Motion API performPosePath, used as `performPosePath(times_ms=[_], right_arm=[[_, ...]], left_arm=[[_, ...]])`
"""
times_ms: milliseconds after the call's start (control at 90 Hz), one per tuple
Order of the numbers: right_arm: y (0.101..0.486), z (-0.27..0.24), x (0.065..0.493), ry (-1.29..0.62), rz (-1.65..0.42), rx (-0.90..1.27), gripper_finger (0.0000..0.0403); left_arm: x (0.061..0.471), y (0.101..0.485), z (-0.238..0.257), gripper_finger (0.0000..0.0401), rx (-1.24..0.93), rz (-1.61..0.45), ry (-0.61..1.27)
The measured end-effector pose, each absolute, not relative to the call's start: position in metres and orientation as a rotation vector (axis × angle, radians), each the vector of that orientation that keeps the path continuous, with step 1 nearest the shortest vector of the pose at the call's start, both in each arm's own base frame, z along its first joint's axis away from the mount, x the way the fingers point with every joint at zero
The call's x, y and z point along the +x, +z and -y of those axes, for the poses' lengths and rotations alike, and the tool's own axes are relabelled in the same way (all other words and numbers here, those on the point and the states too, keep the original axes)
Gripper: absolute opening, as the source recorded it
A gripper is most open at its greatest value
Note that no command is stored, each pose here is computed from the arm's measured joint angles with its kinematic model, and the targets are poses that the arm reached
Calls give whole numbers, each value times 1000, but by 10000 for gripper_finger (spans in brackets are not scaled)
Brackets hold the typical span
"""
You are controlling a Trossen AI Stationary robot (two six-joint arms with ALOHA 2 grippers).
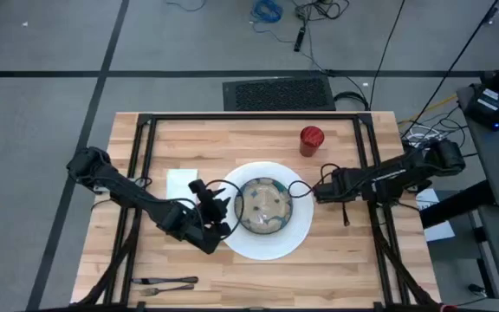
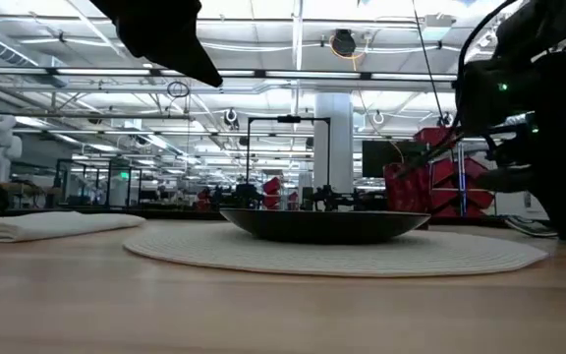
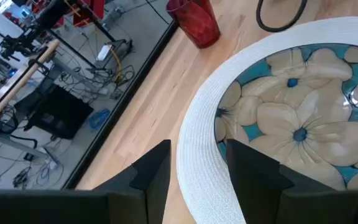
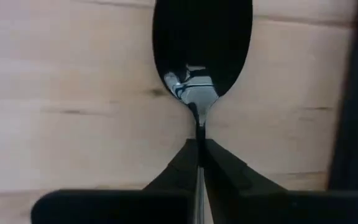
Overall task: Set table place
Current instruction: Move the black spoon to the middle right of the table
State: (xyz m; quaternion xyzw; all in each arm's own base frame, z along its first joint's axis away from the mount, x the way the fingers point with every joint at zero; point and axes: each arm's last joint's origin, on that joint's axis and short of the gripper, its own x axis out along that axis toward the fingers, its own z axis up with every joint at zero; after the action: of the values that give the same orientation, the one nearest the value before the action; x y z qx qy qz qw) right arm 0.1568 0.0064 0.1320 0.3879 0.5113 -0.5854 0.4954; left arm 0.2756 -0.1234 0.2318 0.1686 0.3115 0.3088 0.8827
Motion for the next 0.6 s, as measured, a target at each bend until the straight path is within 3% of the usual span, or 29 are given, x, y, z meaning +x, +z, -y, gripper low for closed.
performPosePath(times_ms=[600], right_arm=[[134,-6,160,-1394,-1152,953,4]], left_arm=[[276,232,123,141,351,-648,644]])
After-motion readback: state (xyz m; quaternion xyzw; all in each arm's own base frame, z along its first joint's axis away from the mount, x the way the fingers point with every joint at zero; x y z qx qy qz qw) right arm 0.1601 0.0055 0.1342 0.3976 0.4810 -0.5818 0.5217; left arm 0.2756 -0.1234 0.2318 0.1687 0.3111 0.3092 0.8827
